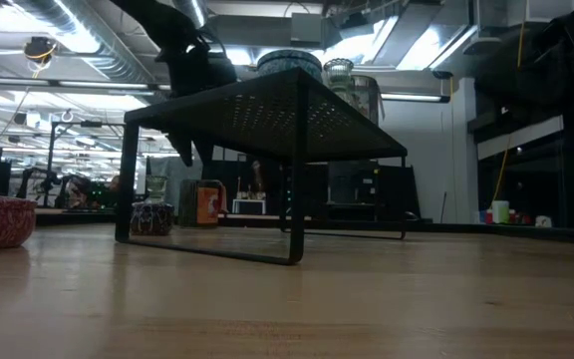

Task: Pick & Place candle stick holders
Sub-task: Put the scented candle on the shelf

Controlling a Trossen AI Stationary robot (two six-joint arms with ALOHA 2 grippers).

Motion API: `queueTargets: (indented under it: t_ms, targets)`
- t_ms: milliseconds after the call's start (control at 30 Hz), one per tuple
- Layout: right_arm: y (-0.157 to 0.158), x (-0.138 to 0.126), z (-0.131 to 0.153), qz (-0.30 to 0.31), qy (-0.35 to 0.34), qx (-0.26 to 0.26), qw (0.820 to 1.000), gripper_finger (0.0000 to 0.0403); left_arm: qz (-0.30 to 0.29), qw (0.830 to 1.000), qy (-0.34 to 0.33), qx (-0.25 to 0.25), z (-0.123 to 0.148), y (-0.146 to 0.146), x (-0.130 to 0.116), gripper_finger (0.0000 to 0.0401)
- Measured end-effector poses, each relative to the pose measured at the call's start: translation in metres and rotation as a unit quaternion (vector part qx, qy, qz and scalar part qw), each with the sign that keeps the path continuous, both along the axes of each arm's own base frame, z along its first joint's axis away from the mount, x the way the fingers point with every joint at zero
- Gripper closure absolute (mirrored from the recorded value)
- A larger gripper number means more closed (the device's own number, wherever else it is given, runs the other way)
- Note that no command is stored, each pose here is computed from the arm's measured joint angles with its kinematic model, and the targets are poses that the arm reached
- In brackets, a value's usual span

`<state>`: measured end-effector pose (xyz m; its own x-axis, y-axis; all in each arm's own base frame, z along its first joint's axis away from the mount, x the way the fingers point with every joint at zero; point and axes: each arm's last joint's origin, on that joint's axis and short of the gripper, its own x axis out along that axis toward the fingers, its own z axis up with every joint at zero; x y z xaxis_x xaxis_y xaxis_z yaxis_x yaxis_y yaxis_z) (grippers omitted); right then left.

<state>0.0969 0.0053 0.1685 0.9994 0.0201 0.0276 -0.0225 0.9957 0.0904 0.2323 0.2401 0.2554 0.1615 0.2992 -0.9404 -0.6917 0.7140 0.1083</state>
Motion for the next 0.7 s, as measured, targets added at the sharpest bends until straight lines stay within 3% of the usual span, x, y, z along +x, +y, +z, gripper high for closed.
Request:
queueTargets:
  t_ms: [700]
  targets:
    - [0.0, 0.0, 0.0, 0.0, 0.0, 0.0, 1.0, 0.0355, -0.003, 0.999, 0.017, -0.041, -0.028, 0.007, 0.011, 0.0001]
